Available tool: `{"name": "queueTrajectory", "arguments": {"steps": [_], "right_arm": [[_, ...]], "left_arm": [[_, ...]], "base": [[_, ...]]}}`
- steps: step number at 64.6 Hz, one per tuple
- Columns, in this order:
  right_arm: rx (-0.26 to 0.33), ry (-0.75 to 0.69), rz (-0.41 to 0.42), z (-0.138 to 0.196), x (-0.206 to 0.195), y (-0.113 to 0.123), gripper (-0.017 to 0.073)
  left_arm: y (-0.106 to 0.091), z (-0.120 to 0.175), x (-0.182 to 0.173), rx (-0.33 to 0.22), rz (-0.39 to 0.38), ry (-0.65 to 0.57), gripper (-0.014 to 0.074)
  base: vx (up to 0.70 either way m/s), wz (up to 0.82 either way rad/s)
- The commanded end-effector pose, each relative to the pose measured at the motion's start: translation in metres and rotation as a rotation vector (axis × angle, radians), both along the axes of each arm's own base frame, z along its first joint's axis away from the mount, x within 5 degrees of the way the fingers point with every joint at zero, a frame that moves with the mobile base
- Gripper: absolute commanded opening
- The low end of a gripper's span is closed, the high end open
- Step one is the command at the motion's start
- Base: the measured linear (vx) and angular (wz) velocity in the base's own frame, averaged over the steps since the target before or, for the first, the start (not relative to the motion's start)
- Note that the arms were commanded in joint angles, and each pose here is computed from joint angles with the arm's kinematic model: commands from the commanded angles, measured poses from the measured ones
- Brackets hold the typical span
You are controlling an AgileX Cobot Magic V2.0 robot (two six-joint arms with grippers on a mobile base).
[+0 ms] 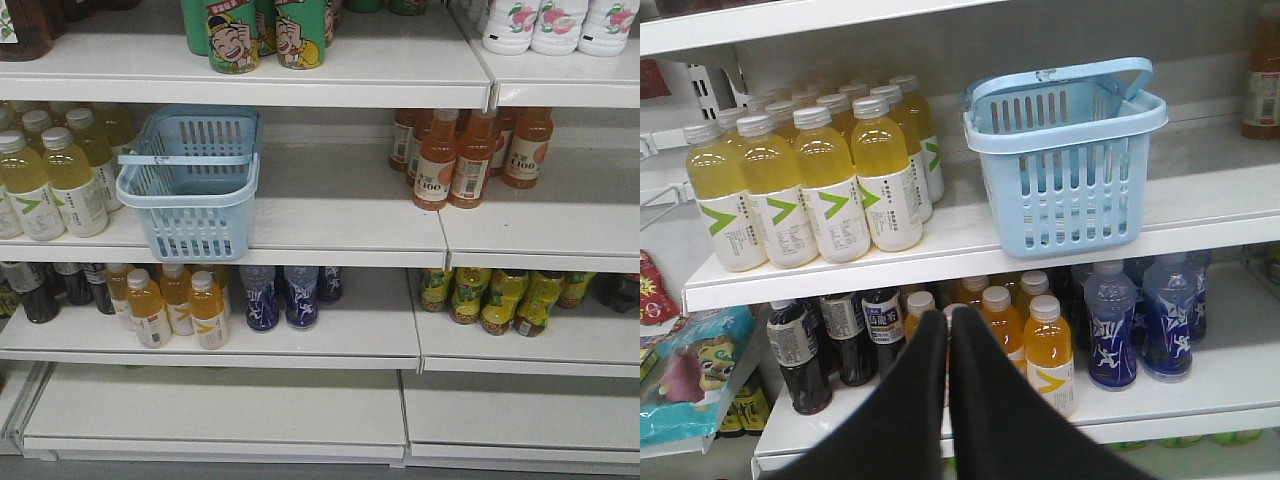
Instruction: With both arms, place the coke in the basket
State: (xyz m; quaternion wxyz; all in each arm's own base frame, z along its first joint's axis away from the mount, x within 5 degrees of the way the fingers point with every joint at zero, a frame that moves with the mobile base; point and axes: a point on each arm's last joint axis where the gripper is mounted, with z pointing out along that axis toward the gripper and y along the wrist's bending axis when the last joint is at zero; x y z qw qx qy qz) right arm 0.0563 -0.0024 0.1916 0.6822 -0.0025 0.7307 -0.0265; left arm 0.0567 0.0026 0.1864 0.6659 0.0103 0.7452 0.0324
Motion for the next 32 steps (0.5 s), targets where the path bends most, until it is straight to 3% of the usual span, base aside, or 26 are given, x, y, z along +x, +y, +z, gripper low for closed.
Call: {"name": "queueTrajectory", "arguments": {"steps": [1,32], "right_arm": [[-0.009,-0.081,0.004,0.0043,-0.0004,0.0004,-0.001],[-0.009,-0.081,0.004,0.0043,-0.0004,0.0004,-0.001]], "left_arm": [[-0.0007,0.008,-0.0009,0.0,-0.007,-0.092,-0.0006],[-0.0007,0.008,-0.0009,0.0,-0.007,-0.092,-0.0006]], "base": [[0.08,0.01],[0.07,0.01]]}}
